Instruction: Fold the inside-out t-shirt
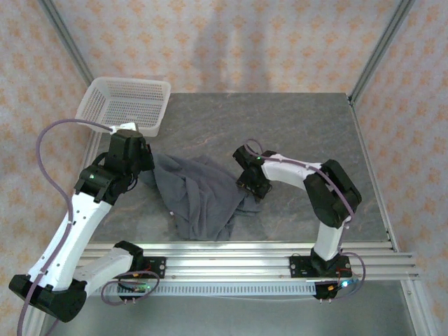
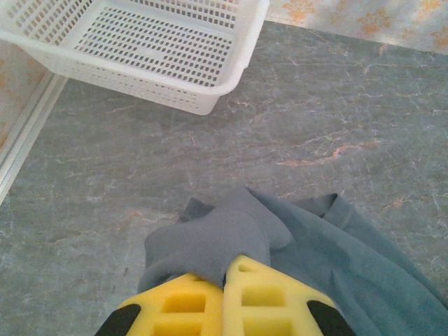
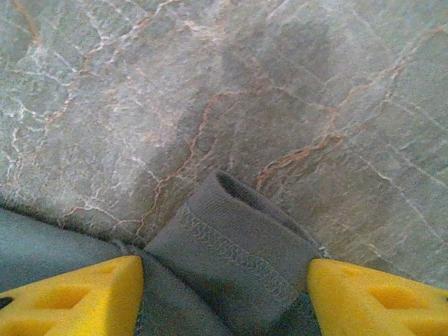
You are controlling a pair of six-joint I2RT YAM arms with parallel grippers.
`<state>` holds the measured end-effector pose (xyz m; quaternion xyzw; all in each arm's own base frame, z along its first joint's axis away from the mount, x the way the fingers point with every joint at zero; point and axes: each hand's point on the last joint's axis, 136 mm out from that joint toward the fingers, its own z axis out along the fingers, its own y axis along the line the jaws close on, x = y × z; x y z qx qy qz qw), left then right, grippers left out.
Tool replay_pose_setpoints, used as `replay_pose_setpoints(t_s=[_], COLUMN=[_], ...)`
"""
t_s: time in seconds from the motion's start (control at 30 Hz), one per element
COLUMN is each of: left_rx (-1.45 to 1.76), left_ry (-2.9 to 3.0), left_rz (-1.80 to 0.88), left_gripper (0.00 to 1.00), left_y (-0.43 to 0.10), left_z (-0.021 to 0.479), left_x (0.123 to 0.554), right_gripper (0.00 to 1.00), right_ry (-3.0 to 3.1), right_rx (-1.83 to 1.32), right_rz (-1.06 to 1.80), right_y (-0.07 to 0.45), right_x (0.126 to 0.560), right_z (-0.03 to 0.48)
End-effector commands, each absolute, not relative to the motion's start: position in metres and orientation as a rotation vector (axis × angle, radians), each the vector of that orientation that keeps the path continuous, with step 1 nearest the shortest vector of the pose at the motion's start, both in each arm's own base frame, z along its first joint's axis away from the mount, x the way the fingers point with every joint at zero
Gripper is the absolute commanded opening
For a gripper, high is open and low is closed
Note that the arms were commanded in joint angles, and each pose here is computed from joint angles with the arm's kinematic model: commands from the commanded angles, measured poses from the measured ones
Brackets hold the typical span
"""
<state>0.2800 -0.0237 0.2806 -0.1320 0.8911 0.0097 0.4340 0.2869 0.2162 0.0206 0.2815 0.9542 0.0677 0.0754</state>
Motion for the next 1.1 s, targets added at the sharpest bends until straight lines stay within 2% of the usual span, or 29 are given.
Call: replay_pose_setpoints(t_s=[0.0,0.13,0.37,0.43,0.53,0.6,0.7,0.8,0.87,0.97,1.07], left_rx=[-0.332,-0.335,-0.332,-0.327,-0.316,-0.335,-0.369,-0.409,-0.431,-0.431,-0.393], left_ry=[2.175,2.178,2.173,2.166,2.099,1.987,1.739,1.485,1.345,1.211,1.159], left_rz=[0.031,0.022,0.037,0.042,0.042,0.045,0.048,0.028,-0.007,-0.073,-0.145], left_gripper=[0.00,0.00,0.00,0.00,0.00,0.00,0.00,0.00,0.00,0.00,0.00], left_y=[-0.019,-0.020,-0.018,-0.017,-0.014,-0.006,0.014,0.035,0.045,0.049,0.042], left_z=[0.288,0.287,0.287,0.291,0.316,0.351,0.425,0.496,0.529,0.559,0.575], left_x=[0.281,0.281,0.280,0.280,0.279,0.274,0.251,0.209,0.182,0.155,0.147], right_gripper=[0.57,0.31,0.00,0.00,0.00,0.00,0.00,0.00,0.00,0.00,0.00], right_ry=[2.846,2.819,2.748,2.700,2.567,2.424,2.119,1.733,1.517,1.319,1.203], right_rx=[1.002,1.061,1.058,1.002,0.880,0.792,0.688,0.604,0.582,0.590,0.512], right_rz=[0.177,0.185,0.317,0.353,0.400,0.439,0.520,0.586,0.631,0.679,0.760], right_y=[0.207,0.204,0.203,0.202,0.191,0.176,0.141,0.099,0.072,0.042,0.036], right_x=[0.280,0.281,0.295,0.305,0.327,0.342,0.346,0.316,0.285,0.245,0.216], right_z=[-0.011,-0.017,-0.002,0.019,0.086,0.151,0.275,0.400,0.460,0.508,0.539])
